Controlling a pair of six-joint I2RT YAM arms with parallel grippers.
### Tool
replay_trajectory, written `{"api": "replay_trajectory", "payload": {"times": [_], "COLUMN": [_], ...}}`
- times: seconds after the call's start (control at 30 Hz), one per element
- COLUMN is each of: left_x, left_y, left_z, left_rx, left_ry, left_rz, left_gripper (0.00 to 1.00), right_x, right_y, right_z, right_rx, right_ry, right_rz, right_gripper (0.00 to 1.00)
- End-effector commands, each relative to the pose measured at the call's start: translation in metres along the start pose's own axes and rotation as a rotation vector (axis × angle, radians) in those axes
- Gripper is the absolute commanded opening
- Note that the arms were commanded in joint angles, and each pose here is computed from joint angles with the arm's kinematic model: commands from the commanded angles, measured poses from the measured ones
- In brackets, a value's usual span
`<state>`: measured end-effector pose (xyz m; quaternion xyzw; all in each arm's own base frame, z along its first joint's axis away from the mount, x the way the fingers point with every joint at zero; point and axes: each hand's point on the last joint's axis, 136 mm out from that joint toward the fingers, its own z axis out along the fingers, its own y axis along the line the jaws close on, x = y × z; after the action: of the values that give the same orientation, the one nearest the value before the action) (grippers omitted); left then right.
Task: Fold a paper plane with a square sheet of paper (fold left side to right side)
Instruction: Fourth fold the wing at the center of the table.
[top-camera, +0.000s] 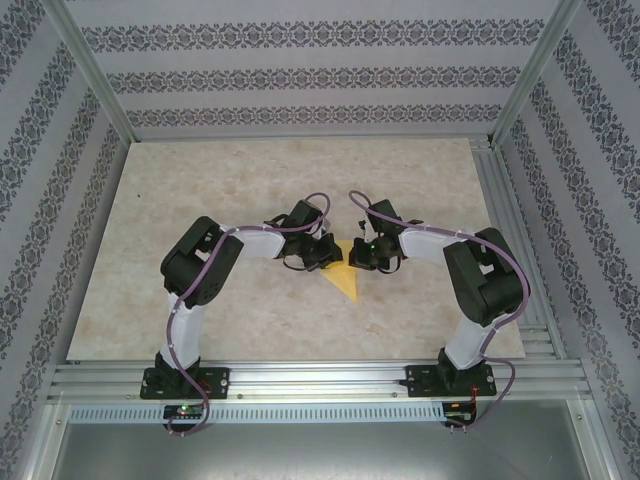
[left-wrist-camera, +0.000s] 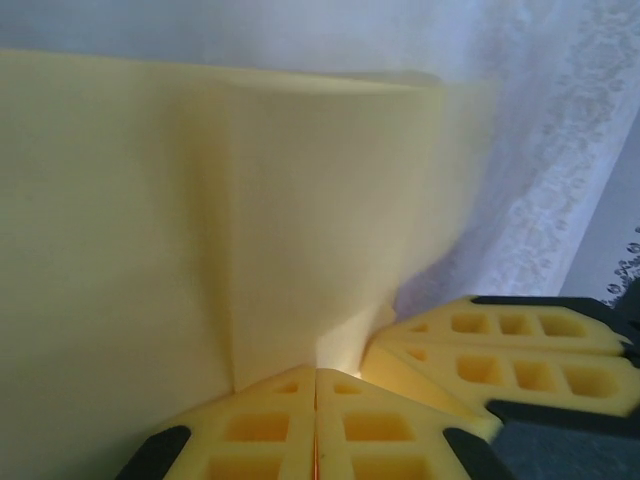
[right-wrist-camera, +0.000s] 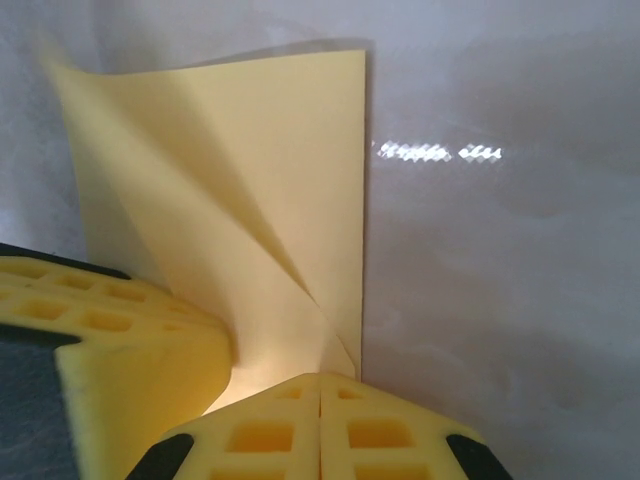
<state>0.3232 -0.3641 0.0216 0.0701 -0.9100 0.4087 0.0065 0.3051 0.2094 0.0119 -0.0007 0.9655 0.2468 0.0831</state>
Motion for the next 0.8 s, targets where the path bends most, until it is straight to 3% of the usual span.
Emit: {"api": "replay_trajectory", "payload": {"times": [0.0, 0.2, 0.43, 0.77], "left_x": [-0.004, -0.001, 0.003, 0.004], "left_y": [0.009, 0.021, 0.032, 0.029], "left_z": [0.005, 0.007, 0.008, 0.007], "left_rx": [-0.034, -0.069, -0.093, -0.098], "left_ry": [-0.017, -0.012, -0.002, -0.002], "left_rz": [0.015, 0.003, -0.013, -0.003], "left_gripper": [0.1, 0.1, 0.1, 0.09], "right_x": [0.015, 0.003, -0.018, 0.061], "right_y": [-0.018, -0.008, 0.021, 0.048], "right_z": [0.012, 0.003, -0.041, -0.039], "right_rx": [0.081, 0.059, 0.011, -0.17], "right_ry": [0.051, 0.015, -0.078, 0.021], "right_rz": [0.006, -0.025, -0.075, -0.018], "right_gripper": [0.07, 0.09, 0.18, 0.13]}}
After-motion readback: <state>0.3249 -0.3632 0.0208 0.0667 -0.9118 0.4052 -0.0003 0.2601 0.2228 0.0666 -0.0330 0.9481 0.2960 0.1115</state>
